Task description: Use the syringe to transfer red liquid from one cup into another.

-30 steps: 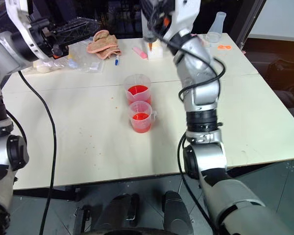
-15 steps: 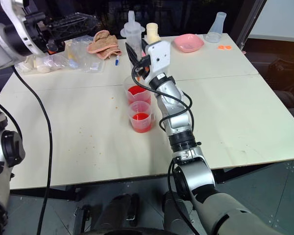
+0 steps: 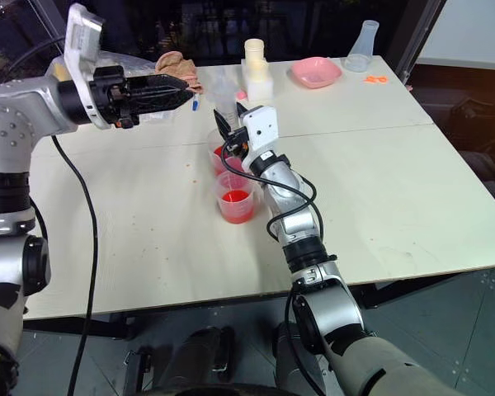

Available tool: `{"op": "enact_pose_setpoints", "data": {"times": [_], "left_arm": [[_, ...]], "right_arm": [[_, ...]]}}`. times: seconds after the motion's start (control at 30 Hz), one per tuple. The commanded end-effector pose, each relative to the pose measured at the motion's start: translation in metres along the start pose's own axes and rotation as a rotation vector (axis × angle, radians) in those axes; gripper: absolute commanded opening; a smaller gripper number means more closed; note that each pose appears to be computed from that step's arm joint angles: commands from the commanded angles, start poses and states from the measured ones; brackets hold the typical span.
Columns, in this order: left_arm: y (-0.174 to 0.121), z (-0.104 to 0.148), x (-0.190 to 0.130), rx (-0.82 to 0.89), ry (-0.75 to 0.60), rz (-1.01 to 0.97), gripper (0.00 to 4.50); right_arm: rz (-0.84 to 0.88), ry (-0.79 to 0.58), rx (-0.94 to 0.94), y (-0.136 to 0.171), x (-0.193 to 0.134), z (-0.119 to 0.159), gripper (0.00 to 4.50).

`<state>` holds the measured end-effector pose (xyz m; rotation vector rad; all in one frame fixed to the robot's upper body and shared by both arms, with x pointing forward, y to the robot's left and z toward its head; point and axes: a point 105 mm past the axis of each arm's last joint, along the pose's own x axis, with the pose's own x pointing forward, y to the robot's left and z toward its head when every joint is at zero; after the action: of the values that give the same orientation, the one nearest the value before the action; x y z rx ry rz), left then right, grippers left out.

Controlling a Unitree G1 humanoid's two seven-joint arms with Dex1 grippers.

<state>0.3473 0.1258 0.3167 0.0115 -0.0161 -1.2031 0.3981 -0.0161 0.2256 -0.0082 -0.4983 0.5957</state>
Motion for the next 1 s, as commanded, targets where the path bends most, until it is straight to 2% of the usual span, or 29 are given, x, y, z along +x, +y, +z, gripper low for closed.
{"op": "enact_pose_setpoints", "data": {"times": [0.03, 1.0], "left_arm": [[-0.001, 0.009, 0.0, 0.049, -0.017, -0.008, 2.02], [0.014, 0.01, 0.028, 0.122, -0.016, -0.054, 2.02]], "right_arm": [[0.014, -0.084, -0.021, 0.004, 0.004, 0.023, 1.38], [0.088, -0.076, -0.024, 0.019, 0.0, 0.024, 1.38]]}}
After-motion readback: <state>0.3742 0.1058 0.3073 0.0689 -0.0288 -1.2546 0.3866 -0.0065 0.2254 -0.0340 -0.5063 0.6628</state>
